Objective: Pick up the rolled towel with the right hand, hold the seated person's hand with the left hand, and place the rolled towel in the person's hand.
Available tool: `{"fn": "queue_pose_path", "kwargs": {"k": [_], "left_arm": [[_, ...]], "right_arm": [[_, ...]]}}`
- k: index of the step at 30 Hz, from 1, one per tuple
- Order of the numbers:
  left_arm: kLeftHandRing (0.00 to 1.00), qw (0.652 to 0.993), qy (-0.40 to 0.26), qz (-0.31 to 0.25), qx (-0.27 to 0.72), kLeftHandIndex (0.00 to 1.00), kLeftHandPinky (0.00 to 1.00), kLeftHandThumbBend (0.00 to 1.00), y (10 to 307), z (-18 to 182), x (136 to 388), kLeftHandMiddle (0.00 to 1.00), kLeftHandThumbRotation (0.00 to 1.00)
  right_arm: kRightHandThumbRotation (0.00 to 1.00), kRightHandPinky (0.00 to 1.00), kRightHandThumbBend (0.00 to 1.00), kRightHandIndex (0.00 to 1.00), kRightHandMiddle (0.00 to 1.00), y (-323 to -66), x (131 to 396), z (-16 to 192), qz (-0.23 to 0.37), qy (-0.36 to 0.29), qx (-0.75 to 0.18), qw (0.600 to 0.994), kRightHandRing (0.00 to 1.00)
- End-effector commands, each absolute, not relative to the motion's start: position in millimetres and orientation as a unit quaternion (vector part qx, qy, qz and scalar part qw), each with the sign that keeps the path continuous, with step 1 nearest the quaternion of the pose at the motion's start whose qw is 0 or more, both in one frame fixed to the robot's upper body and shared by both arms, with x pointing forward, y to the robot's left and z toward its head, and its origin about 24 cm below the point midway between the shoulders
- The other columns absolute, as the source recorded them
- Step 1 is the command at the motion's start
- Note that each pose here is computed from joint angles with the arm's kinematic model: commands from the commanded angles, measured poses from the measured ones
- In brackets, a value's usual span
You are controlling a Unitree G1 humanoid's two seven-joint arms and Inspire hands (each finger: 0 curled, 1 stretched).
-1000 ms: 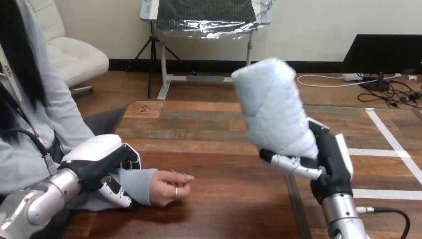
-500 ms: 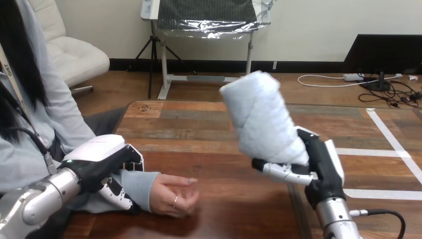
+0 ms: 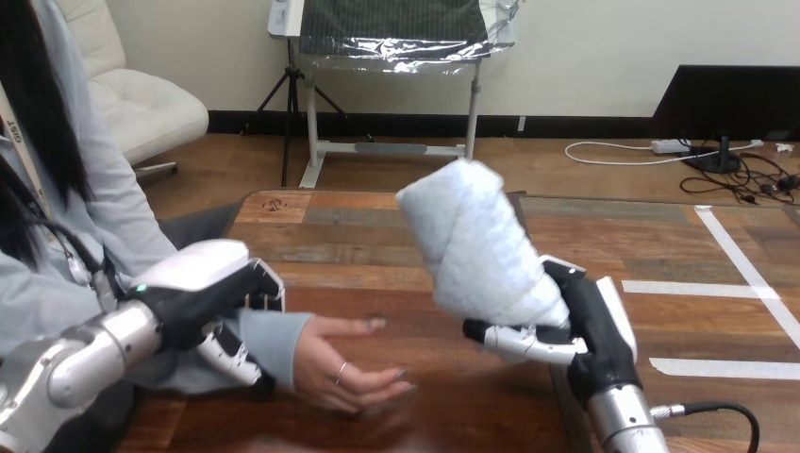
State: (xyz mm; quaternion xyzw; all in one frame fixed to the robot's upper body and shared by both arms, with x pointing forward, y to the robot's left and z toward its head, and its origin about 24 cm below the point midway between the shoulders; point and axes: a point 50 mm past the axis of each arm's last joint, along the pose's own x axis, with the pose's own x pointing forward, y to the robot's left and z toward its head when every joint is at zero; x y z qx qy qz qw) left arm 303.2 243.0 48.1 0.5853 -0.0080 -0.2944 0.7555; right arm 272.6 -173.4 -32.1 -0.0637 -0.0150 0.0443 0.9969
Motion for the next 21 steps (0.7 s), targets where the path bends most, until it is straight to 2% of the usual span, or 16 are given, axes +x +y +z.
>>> {"fn": "queue_pose_path", "kwargs": {"k": [1,21], "left_arm": [[0.31,0.763,-0.137,-0.248,0.581,0.37,0.25,0.82,223.3,115.6,325.0,0.37,0.0],[0.3,0.75,-0.186,-0.258,0.58,0.38,0.25,0.82,197.7,147.5,336.1,0.37,0.0]], "right_arm": [[0.0,0.29,0.76,0.46,0.44,-162.1,304.6,6.7,0.048,-0.1,-0.071,0.991,0.35],[0.0,0.29,0.75,0.47,0.44,-150.3,302.9,1.9,0.065,-0.09,-0.075,0.991,0.34]]}}
